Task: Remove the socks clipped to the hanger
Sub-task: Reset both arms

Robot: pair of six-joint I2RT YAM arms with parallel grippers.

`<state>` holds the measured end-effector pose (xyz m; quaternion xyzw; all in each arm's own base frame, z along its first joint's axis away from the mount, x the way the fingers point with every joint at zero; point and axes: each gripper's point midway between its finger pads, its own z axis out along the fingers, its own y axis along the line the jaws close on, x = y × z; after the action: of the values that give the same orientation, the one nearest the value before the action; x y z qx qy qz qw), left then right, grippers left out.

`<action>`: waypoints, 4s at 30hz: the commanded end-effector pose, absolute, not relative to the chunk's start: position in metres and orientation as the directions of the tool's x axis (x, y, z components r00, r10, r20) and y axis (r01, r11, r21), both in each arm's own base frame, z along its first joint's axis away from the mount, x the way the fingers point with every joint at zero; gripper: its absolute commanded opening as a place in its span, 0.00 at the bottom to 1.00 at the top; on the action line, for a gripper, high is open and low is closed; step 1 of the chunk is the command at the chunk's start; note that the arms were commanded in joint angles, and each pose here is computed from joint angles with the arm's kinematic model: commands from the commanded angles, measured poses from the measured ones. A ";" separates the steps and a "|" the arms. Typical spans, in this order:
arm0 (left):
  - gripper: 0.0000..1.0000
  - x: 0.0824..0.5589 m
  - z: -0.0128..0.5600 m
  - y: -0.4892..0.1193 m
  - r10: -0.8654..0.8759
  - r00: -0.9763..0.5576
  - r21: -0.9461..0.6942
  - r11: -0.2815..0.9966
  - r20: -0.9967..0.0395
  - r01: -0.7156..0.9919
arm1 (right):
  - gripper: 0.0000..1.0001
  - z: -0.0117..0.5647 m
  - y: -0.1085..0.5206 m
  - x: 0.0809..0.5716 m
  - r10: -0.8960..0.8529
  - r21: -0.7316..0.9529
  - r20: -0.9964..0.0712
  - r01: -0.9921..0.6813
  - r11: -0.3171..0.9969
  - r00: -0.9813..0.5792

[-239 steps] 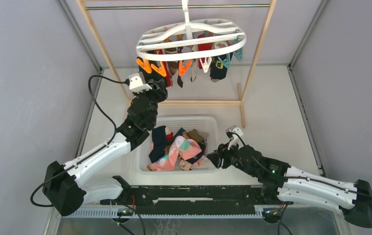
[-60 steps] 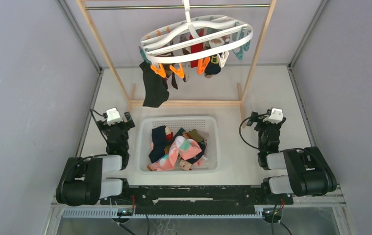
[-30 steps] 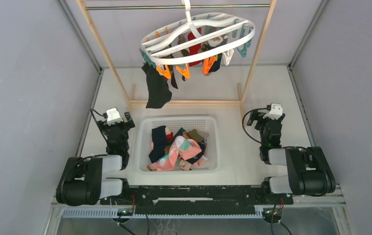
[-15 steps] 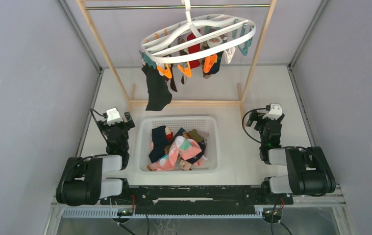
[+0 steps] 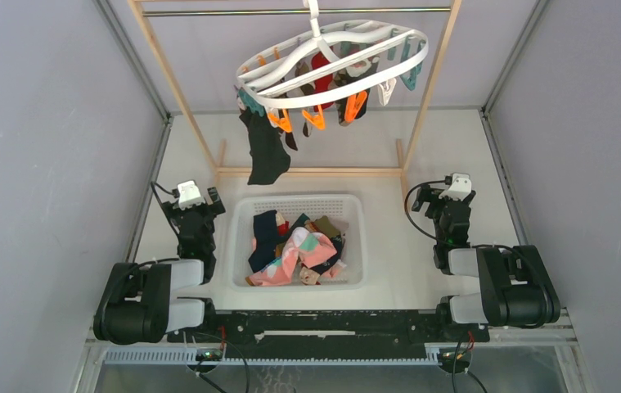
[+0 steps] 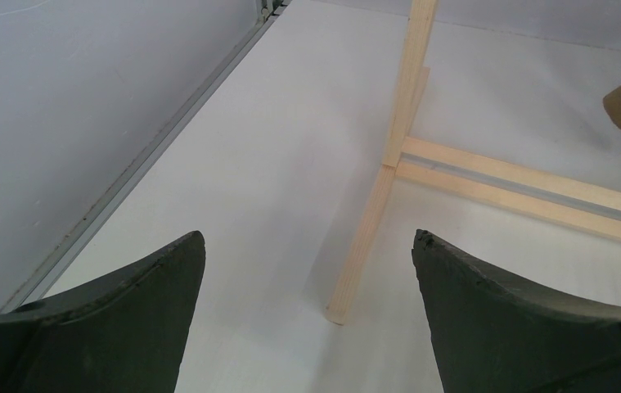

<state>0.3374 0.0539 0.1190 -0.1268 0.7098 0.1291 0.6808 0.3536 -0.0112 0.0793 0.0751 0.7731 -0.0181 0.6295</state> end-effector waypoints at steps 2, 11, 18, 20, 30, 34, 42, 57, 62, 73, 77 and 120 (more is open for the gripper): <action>1.00 0.345 0.138 0.056 0.006 0.013 0.001 0.933 -1.000 -0.360 | 1.00 0.104 -0.011 0.366 0.108 0.091 -0.987 0.135 0.987 -0.120; 1.00 0.345 0.138 0.056 0.007 0.012 0.002 0.933 -1.000 -0.359 | 1.00 0.104 -0.011 0.366 0.110 0.093 -0.987 0.136 0.986 -0.120; 1.00 0.345 0.138 0.056 0.006 0.012 0.002 0.934 -1.000 -0.358 | 1.00 0.105 -0.011 0.367 0.114 0.099 -0.986 0.124 0.987 -0.123; 1.00 0.345 0.138 0.056 0.006 0.013 0.001 0.933 -1.000 -0.359 | 1.00 0.105 -0.011 0.367 0.114 0.099 -0.986 0.123 0.987 -0.122; 1.00 0.345 0.138 0.056 0.006 0.012 0.002 0.933 -1.000 -0.359 | 1.00 0.104 -0.011 0.367 0.116 0.101 -0.986 0.124 0.987 -0.123; 1.00 0.345 0.138 0.056 0.006 0.012 0.002 0.933 -1.000 -0.359 | 1.00 0.104 -0.011 0.367 0.116 0.101 -0.986 0.124 0.987 -0.124; 1.00 0.345 0.138 0.056 0.007 0.012 0.002 0.933 -1.000 -0.359 | 1.00 0.104 -0.011 0.367 0.116 0.101 -0.985 0.123 0.987 -0.124; 1.00 0.345 0.138 0.056 0.007 0.012 0.002 0.933 -1.000 -0.359 | 1.00 0.104 -0.011 0.367 0.116 0.102 -0.985 0.119 0.988 -0.126; 1.00 0.345 0.138 0.057 0.007 0.013 0.001 0.933 -1.000 -0.360 | 1.00 0.104 -0.011 0.367 0.117 0.102 -0.985 0.119 0.988 -0.125; 1.00 0.345 0.138 0.056 0.007 0.012 0.002 0.933 -1.000 -0.359 | 1.00 0.104 -0.011 0.368 0.119 0.104 -0.985 0.117 0.988 -0.127; 1.00 0.345 0.138 0.057 0.007 0.012 0.002 0.933 -1.000 -0.360 | 1.00 0.104 -0.011 0.367 0.118 0.104 -0.985 0.115 0.988 -0.127; 1.00 0.345 0.137 0.057 0.007 0.011 0.002 0.933 -1.000 -0.360 | 1.00 0.103 -0.009 0.368 0.120 0.106 -0.984 0.108 0.989 -0.133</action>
<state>0.3373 0.0542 0.1188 -0.1270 0.7100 0.1295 0.6805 0.3552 -0.0116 0.0784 0.0744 0.7770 -0.0084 0.6251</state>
